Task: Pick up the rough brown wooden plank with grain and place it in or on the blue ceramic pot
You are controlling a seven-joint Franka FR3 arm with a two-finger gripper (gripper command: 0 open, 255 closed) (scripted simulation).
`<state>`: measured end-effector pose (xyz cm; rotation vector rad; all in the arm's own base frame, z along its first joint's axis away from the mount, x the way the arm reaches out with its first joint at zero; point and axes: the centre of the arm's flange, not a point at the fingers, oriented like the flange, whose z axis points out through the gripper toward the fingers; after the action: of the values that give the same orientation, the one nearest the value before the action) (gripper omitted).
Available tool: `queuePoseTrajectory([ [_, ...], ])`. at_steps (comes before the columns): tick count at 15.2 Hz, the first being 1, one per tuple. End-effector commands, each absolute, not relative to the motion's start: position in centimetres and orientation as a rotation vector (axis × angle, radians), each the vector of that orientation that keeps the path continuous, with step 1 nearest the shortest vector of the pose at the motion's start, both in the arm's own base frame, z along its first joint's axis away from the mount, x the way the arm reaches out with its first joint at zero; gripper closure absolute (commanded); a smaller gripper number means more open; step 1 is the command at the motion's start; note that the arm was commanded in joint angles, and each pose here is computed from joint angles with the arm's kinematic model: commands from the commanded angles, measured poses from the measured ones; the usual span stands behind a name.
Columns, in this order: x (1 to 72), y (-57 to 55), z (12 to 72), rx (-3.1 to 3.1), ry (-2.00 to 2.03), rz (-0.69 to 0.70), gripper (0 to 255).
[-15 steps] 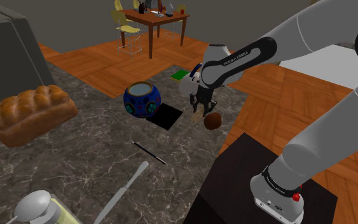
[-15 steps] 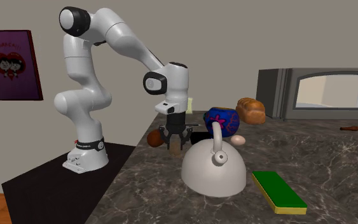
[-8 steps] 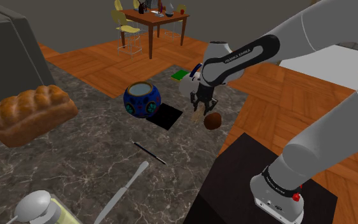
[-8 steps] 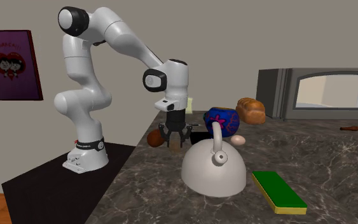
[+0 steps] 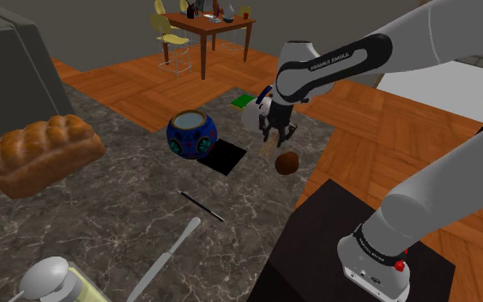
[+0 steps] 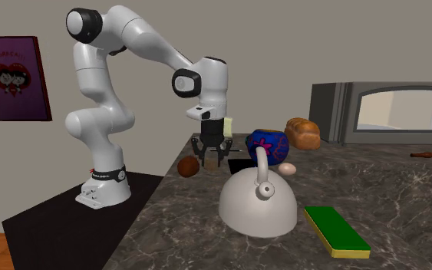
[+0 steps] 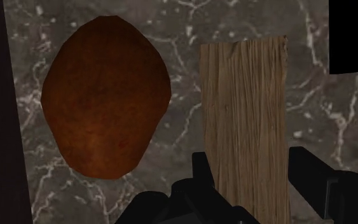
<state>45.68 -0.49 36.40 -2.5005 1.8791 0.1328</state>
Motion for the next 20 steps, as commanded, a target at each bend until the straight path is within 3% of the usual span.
queuePoseTrajectory([
  [1, 45.7, -0.4, 37.4, -2.501, 1.879, 0.134, 255],
  [20, 45.7, -0.4, 47.5, -2.501, 1.879, 0.134, 255],
])
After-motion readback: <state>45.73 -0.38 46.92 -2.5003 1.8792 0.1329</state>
